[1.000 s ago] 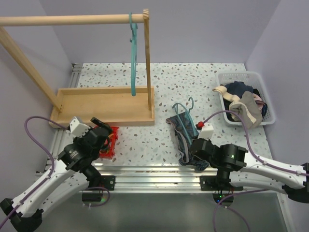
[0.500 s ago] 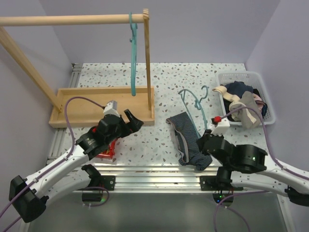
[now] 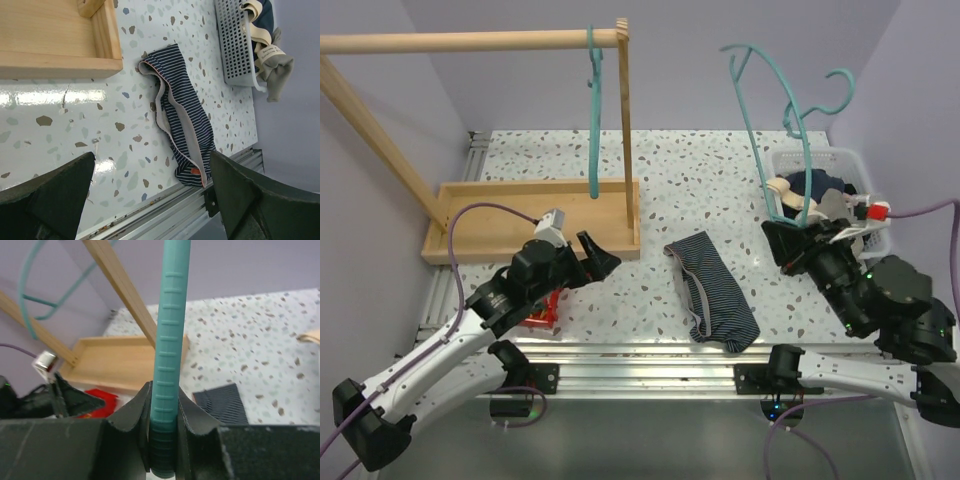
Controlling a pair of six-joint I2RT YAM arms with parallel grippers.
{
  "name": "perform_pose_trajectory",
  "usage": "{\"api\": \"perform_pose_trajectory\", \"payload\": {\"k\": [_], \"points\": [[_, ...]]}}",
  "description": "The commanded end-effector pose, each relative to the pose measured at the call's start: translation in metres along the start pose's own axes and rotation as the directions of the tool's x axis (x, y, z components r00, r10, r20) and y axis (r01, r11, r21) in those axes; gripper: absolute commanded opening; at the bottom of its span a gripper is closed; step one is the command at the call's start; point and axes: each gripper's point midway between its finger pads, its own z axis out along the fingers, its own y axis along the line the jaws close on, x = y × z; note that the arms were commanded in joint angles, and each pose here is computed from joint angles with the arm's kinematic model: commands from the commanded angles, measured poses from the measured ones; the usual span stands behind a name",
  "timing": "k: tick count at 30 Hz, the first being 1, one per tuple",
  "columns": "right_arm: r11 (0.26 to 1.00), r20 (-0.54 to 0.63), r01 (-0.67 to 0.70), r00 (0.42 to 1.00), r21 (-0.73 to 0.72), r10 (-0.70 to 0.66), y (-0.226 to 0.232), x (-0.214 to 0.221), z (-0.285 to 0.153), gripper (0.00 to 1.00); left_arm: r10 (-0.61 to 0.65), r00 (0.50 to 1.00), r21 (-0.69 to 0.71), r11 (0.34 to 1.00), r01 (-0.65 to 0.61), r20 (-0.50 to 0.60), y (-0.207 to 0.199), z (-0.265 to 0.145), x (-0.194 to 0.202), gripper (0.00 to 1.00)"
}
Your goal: Remove the underwear clipped to the hanger
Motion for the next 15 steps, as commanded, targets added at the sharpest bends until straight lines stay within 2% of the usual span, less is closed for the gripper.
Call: {"api": "perform_pose_trajectory", "payload": {"k": [1, 2, 3, 5, 6, 12, 13, 15], "points": [[0.978, 0.18, -0.053, 0.98, -0.204, 0.09, 0.045, -0.075, -0.008, 0.0, 0.019, 1.0, 0.005, 1.0, -0.019, 0.006, 0.001, -0.011, -0.001, 1.0], [0.965, 0.175, -0.056, 0.979, -0.258, 0.104, 0.058, -0.08, -0.009, 0.0, 0.018, 1.0, 0.002, 1.0, -0.018, 0.012, 0.002, -0.014, -0.003, 1.0], [0.928, 0.16, -0.05, 0.98, -0.37, 0.116, 0.08, -0.087, -0.018, 0.0, 0.015, 0.999, 0.005, 1.0, -0.015, 0.028, 0.001, -0.018, -0.006, 1.0], [0.896, 0.124, -0.042, 0.986, -0.441, 0.108, 0.107, -0.091, -0.017, 0.0, 0.01, 0.999, -0.002, 1.0, -0.01, 0.037, 0.001, -0.024, -0.009, 1.0], [0.852, 0.09, -0.034, 0.991, -0.522, 0.094, 0.126, -0.088, -0.023, 0.0, 0.008, 0.999, -0.001, 1.0, -0.008, 0.049, 0.0, -0.028, -0.011, 1.0], [0.711, -0.03, -0.028, 1.0, -0.702, 0.01, 0.189, -0.065, -0.028, 0.0, -0.01, 0.997, -0.026, 1.0, 0.012, 0.073, 0.004, -0.045, -0.017, 1.0], [0.653, -0.061, -0.031, 0.998, -0.757, -0.024, 0.201, -0.058, -0.037, 0.0, -0.013, 0.997, -0.041, 0.999, 0.016, 0.071, 0.008, -0.048, -0.016, 1.0], [0.63, -0.142, -0.037, 0.983, -0.776, -0.117, 0.218, -0.033, -0.031, 0.0, -0.029, 0.995, -0.035, 0.999, 0.032, 0.091, 0.008, -0.056, -0.018, 1.0]]}}
